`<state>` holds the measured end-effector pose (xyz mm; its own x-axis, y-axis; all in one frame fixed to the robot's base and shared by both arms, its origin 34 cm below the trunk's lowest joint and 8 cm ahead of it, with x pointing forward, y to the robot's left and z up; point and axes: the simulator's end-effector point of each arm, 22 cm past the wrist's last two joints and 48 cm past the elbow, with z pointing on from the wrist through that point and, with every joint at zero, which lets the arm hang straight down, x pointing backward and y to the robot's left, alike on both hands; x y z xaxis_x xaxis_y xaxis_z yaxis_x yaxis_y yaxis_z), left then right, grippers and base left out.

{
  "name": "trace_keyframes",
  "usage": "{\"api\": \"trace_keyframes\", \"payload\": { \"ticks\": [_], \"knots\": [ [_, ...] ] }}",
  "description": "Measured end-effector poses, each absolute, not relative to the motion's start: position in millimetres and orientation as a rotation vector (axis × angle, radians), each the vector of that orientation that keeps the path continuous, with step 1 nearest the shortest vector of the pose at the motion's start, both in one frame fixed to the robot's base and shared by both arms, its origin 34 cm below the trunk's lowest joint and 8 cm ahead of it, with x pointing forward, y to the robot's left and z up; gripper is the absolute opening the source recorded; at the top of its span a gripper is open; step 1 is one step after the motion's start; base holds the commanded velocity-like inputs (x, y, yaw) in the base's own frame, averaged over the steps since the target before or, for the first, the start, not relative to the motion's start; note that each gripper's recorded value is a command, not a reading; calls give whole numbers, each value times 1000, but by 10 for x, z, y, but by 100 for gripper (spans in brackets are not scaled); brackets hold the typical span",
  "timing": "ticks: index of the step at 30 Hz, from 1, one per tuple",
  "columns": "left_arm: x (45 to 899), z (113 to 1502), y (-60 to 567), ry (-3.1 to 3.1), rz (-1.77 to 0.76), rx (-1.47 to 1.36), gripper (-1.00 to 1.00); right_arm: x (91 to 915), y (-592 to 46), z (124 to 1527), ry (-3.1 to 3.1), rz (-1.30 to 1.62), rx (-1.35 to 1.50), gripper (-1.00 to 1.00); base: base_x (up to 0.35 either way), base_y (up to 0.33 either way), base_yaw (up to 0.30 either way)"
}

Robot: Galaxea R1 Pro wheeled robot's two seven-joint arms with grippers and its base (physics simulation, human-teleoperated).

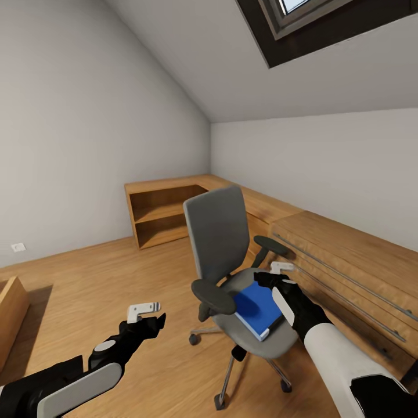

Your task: In the bedroom, organize the workspace by keeping the computer under the desk, ensuring the monitor is on the desk, placing the keyboard on the desk next to the monitor, placing the mouse on the desk next to the keyboard, moving the folder from the swivel chair onto the desk next to the mouse, stacking the notebook on top of the folder with the pen on top of the notebook, and positioning the swivel chair next to the desk.

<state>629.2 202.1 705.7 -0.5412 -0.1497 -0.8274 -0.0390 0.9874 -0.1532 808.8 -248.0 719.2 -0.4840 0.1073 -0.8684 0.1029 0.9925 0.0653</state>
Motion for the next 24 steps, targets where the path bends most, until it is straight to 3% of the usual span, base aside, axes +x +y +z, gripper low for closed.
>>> {"api": "trace_keyframes", "payload": {
  "ticks": [10, 24],
  "knots": [
    [6205, 6883, 2414, 2206, -164, -372, 100, 8086, -2490, 7188, 2082, 3, 148, 100, 0, 0, 15],
    [6202, 6868, 2500, 2206, -146, -374, 100, 8077, -2538, 7152, 2089, -11, 149, 100, 22, -16, 205]
  ]
}}
